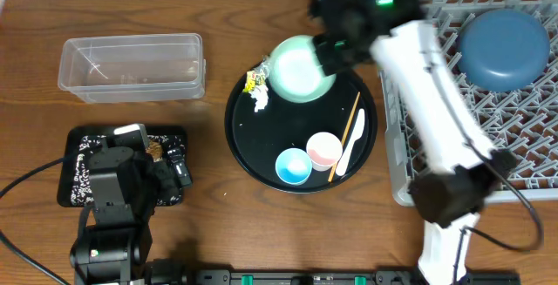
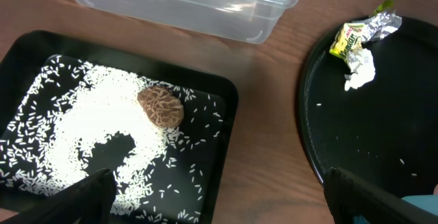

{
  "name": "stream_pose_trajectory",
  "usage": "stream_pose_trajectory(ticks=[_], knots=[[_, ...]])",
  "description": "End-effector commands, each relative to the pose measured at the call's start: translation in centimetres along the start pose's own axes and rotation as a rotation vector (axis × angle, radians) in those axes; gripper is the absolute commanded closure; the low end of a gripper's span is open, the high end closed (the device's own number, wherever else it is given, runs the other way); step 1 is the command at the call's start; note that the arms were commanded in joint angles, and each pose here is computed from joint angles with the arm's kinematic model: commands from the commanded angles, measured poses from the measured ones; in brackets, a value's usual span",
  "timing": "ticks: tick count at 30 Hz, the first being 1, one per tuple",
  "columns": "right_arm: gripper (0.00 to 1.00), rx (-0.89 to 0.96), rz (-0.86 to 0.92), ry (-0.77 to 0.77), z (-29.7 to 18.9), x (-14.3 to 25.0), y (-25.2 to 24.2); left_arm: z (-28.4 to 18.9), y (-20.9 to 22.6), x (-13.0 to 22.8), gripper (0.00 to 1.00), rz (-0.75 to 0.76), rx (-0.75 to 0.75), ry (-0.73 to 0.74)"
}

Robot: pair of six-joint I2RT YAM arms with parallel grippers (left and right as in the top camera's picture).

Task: Sort waste into correct bins and load items into the dishwasher rack
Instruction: 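Lift the green bowl with the right gripper and carry it into the rack, then place the green bowl in the rack's right side with the right gripper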

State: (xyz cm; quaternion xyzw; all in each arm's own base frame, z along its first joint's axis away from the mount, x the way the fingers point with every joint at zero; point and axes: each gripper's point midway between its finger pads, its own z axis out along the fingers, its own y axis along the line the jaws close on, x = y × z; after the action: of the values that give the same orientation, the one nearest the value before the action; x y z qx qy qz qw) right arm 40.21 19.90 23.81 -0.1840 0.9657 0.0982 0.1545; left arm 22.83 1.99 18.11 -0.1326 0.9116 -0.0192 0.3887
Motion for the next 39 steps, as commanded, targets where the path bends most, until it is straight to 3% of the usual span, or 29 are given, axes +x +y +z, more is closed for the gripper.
stream_pose_trajectory(ticks=[1, 7, 18, 32, 39], knots=[[0.99, 0.166, 0.142, -0.058, -4.0, 0.6, -5.5, -0.2, 0.1, -0.4, 0.02, -0.019, -0.002, -0.011], [0.99, 0.636, 0.368, -0.04, -11.2, 5.7, -16.2, -0.2, 0.1, -0.4, 0.02, -0.019, -0.002, -0.011], [0.99, 1.075, 0.756, -0.122, -18.0, 10.9, -25.6, -0.2, 0.1, -0.4, 0.02, -0.019, -0.002, -0.011], [0.99, 1.388, 1.095, 0.206, -17.4, 24.7, -34.1, -0.2, 0.1, -0.4, 0.02, -0.019, -0.002, -0.011], [0.99, 1.447, 1.173, 0.245, -18.8, 27.8, -35.3, -0.2, 0.1, -0.4, 0.02, -0.019, -0.002, -0.011]])
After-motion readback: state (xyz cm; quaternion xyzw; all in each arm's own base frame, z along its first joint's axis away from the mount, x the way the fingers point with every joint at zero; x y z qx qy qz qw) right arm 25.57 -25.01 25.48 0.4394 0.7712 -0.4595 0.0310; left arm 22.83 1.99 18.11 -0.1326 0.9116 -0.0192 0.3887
